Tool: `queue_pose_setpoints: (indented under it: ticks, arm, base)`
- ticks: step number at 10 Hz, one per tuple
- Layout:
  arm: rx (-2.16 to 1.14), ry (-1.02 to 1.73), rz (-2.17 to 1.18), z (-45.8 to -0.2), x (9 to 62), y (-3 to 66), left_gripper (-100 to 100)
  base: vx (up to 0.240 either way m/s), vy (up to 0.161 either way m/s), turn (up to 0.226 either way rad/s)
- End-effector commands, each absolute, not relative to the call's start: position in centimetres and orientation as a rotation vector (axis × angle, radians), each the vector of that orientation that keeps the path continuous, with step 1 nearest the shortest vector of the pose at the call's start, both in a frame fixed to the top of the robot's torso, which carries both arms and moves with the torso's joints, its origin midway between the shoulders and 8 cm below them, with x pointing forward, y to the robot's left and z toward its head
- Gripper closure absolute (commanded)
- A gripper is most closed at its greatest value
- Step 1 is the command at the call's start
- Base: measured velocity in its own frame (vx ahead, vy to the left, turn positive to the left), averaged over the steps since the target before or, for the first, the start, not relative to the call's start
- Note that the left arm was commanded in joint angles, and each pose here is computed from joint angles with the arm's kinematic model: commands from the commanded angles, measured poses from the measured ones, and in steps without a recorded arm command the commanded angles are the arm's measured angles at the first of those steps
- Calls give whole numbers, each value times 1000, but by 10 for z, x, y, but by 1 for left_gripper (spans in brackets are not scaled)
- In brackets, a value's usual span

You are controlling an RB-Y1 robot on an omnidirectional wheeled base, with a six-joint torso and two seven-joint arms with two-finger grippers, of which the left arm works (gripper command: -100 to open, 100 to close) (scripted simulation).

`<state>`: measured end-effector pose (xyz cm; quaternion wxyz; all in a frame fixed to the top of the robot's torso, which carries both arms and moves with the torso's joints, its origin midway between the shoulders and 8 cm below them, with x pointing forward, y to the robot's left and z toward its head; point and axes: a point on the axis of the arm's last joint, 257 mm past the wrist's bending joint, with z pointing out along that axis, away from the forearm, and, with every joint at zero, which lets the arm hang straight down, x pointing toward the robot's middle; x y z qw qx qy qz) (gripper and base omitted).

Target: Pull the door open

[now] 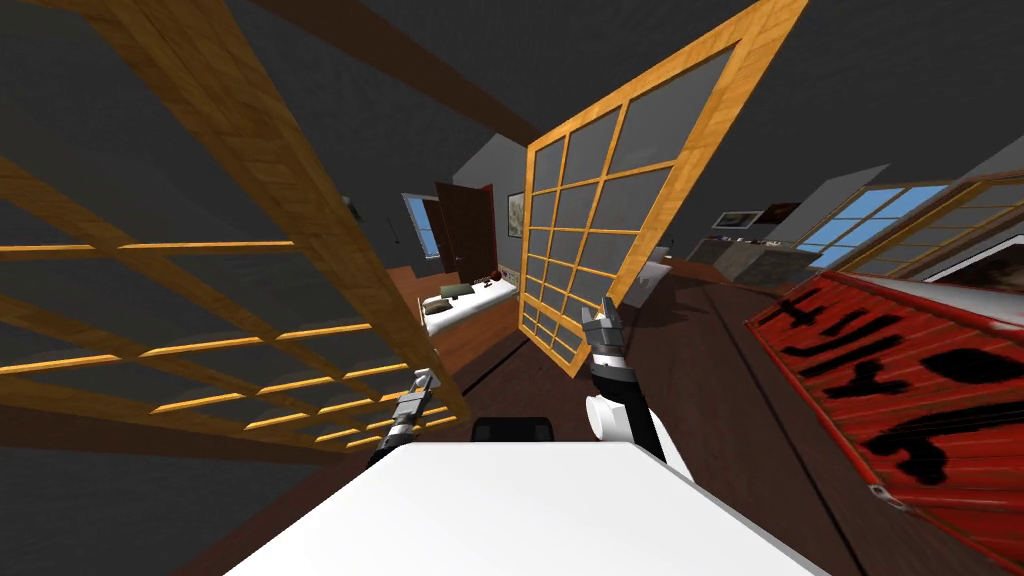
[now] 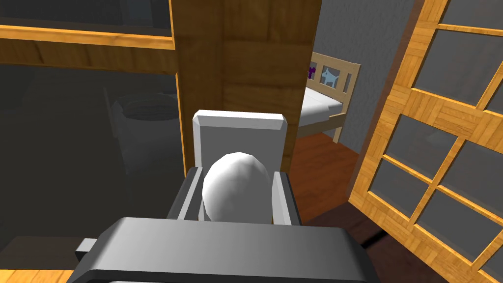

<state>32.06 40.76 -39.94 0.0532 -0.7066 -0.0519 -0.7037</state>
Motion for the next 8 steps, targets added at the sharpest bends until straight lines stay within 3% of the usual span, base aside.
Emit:
queue_pose_setpoints:
  ticks: [1, 8]
  arm:
    - [-2148, -158, -2139, -399, 321, 408, 100]
    - [-2194, -59, -2193, -398, 291, 404, 100]
  base:
    - [-119, 16, -26]
    - [-243, 27, -145]
